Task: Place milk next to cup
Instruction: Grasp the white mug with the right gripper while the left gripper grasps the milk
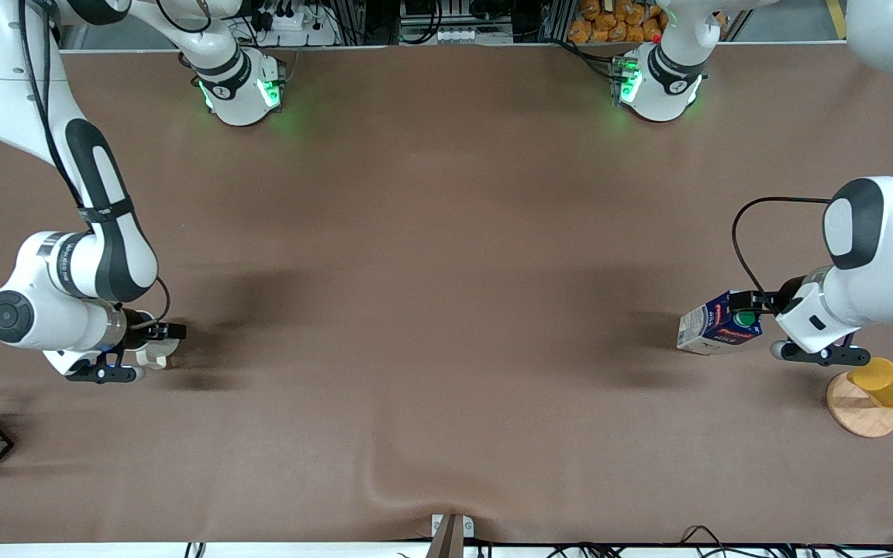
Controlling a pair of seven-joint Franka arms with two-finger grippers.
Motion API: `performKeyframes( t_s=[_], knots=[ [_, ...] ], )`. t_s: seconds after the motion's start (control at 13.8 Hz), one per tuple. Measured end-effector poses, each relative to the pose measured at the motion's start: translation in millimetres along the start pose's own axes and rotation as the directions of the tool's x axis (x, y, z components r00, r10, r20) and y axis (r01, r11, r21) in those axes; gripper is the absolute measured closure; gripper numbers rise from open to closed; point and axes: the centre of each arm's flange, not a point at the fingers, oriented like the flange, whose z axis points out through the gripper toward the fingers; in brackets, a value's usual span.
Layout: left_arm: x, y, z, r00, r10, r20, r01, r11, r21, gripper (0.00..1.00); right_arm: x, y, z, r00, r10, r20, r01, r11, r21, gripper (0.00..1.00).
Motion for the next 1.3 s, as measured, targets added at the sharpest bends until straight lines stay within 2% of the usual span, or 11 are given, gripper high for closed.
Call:
performKeyframes(
  t_s=[0.22, 0.43, 0.51, 0.65, 0.72, 0.8, 0.94, 1.01, 1.08, 1.16, 1.3],
  knots=[
    [7, 0, 26, 0.999, 0.002, 0.036, -0.002, 1.0, -0.005, 0.0, 0, 0, -3, 1.0, 0.001, -0.004, -0.001, 1.0, 0.0, 0.56],
    [11, 10, 36, 0.999, 0.018, 0.042, -0.018, 1.0, -0.004, 0.0, 0, 0, -10, 1.0, 0.004, -0.006, -0.004, 1.0, 0.0, 0.91],
    [13, 14, 38, 0.999, 0.023, 0.04, -0.023, 1.0, -0.003, 0.0, 0, 0, -14, 1.0, 0.005, -0.01, -0.005, 1.0, 0.0, 0.96],
    [14, 18, 37, 0.999, 0.029, 0.037, -0.029, 1.0, -0.001, 0.19, 4, -3, -31, 0.999, 0.009, -0.038, -0.009, 1.0, 0.0, 0.96],
    [14, 18, 37, 0.999, 0.03, 0.035, -0.03, 1.0, -0.001, 0.2, 8, -8, -42, 0.998, 0.018, -0.06, -0.018, 1.0, 0.0, 0.96],
    [14, 18, 36, 0.999, 0.031, 0.033, -0.031, 1.0, 0.002, 0.26, 13, -22, -53, 0.996, 0.034, -0.083, -0.034, 0.999, 0.002, 0.96],
    [16, 17, 30, 0.999, 0.031, 0.022, -0.031, 0.999, 0.007, 0.5, 19, -71, -67, 0.99, 0.094, -0.108, -0.093, 0.995, 0.019, 0.96],
    [17, 16, 24, 0.999, 0.03, 0.015, -0.031, 1.0, 0.007, 0.56, 19, -104, -68, 0.985, 0.137, -0.11, -0.133, 0.99, 0.04, 0.96],
    [18, 16, 17, 0.999, 0.03, 0.013, -0.03, 1.0, 0.008, 0.56, 19, -142, -68, 0.978, 0.18, -0.106, -0.173, 0.983, 0.066, 0.96],
    [17, 15, 8, 0.999, 0.028, 0.016, -0.029, 1.0, 0.008, 0.61, 18, -182, -68, 0.97, 0.223, -0.102, -0.214, 0.973, 0.089, 0.96],
    [14, 13, -14, 1.0, 0.023, 0.021, -0.024, 1.0, 0.008, 0.62, 16, -254, -64, 0.951, 0.297, -0.09, -0.285, 0.95, 0.13, 0.96]
  ],
)
